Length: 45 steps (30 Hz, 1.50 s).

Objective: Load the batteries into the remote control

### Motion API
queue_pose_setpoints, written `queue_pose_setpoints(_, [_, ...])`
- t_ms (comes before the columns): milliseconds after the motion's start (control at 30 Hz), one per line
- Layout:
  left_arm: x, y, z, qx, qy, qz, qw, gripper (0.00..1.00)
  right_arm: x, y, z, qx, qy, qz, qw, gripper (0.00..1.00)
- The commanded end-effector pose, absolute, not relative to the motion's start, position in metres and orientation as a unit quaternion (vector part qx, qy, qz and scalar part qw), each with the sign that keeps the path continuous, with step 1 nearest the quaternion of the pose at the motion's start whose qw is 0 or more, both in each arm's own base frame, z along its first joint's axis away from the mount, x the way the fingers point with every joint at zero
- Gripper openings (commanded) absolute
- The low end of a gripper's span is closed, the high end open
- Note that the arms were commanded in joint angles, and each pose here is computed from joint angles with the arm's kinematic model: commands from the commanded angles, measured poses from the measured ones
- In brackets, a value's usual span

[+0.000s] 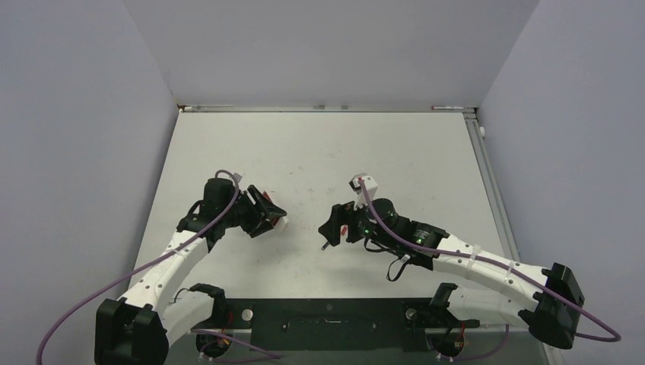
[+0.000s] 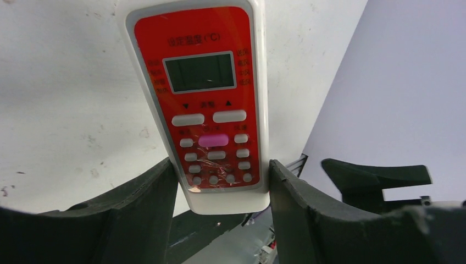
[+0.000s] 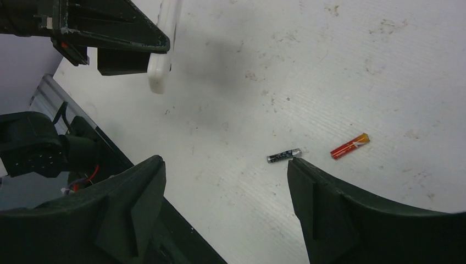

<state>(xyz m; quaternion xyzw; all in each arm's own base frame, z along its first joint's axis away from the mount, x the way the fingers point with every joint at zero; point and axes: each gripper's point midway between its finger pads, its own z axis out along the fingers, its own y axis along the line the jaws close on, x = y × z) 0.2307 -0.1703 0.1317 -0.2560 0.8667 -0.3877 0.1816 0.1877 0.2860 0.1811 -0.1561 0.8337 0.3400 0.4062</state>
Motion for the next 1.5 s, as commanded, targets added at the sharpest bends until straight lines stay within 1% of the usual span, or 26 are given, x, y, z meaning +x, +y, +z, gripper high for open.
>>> queue_pose_setpoints(0, [0.242,-0.186,0.163,-0.265,0.831,-0.446,0.203,0.00,0.188,0.320,0.207,-0.156,0.807,0.383,0.421,0.79])
queue_pose_setpoints(167, [0.244,-0.192,0.176,-0.283,0.811,-0.465,0.213,0.00,0.188,0.340,0.213,-0.157,0.802,0.377,0.437,0.77])
queue_pose_setpoints(333, [0.241,-0.205,0.182,-0.292,0.799,-0.485,0.203,0.00,0.191,0.355,0.219,-0.156,0.794,0.380,0.448,0.76])
queue_pose_setpoints(733, [0.234,-0.223,0.195,-0.291,0.784,-0.509,0.202,0.00,0.199,0.376,0.224,-0.156,0.787,0.367,0.471,0.67])
queue_pose_setpoints(1167, [0.225,-0.232,0.203,-0.285,0.778,-0.523,0.201,0.00,0.203,0.383,0.220,-0.153,0.789,0.339,0.490,0.50])
queue_pose_setpoints(1300, [0.222,-0.234,0.205,-0.282,0.777,-0.526,0.202,0.00,0.204,0.382,0.219,-0.152,0.789,0.337,0.491,0.38])
queue_pose_setpoints(1433, [0.219,-0.237,0.206,-0.279,0.774,-0.534,0.197,0.00,0.203,0.383,0.217,-0.152,0.788,0.339,0.490,0.34])
queue_pose_setpoints(1467, [0.219,-0.238,0.207,-0.279,0.773,-0.536,0.196,0.00,0.203,0.383,0.217,-0.152,0.788,0.339,0.490,0.30])
